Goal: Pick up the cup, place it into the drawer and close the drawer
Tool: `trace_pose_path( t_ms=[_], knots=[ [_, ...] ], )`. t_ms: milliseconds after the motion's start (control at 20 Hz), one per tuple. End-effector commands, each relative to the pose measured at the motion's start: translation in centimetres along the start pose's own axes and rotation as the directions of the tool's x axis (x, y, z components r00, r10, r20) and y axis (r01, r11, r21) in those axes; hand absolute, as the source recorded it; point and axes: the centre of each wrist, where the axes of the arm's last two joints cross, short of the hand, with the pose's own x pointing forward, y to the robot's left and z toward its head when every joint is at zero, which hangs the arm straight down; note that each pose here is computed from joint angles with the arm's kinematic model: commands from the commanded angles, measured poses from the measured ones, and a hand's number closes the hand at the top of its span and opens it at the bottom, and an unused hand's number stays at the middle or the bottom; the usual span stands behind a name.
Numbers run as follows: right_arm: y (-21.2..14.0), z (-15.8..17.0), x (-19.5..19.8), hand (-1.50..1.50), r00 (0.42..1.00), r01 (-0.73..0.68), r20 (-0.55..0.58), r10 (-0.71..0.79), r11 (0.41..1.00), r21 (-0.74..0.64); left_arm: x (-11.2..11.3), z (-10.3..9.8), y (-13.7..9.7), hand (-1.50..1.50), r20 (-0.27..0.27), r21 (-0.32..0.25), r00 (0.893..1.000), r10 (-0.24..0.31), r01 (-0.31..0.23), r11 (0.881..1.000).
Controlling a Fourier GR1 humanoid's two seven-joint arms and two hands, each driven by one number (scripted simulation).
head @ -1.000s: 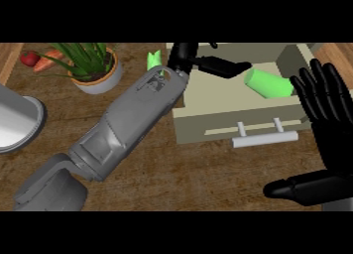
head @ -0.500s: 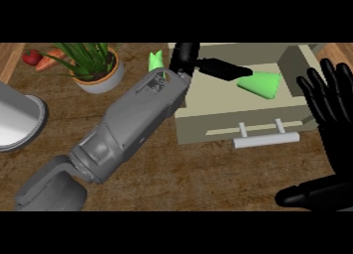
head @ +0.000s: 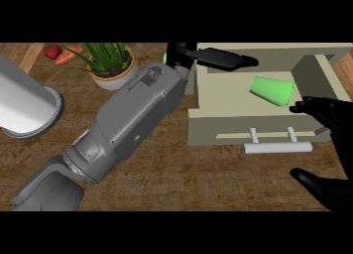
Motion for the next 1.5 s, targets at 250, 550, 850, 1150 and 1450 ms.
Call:
trace_pose_path(
  t_ms=[250, 550, 850, 1150, 1450],
  knots=[
    [-1.9, 2.1, 1.3, 1.5, 0.966, -0.235, -0.071, 0.248, 0.96, 0.153, 0.4, 1.9, 7.1, -1.5, 0.007, 0.119, 0.998, 0.068, -0.068, 0.991],
    [0.1, 2.3, 1.5, 1.5, 0.931, -0.324, -0.103, 0.35, 0.923, 0.209, 1.7, 5.1, 11.2, -1.5, -0.022, 0.177, 0.996, 0.082, -0.077, 0.981],
    [-0.5, 1.6, -1.8, 1.5, 0.885, -0.395, -0.182, 0.429, 0.897, 0.196, 1.9, 11.3, 15.8, -1.5, -0.01, 0.206, 0.994, 0.11, -0.106, 0.973],
    [-0.1, 1.1, -4.0, 1.5, 0.783, -0.547, -0.108, 0.613, 0.76, 0.35, 0.7, 16.8, 18.4, -1.5, -0.042, 0.199, 0.99, 0.137, -0.126, 0.972],
    [1.2, 1.0, -6.0, 1.5, 0.62, -0.693, -0.038, 0.784, 0.569, 0.444, 0.8, 20.2, 22.3, -1.5, -0.047, 0.228, 0.992, 0.114, -0.1, 0.968]
  ],
)
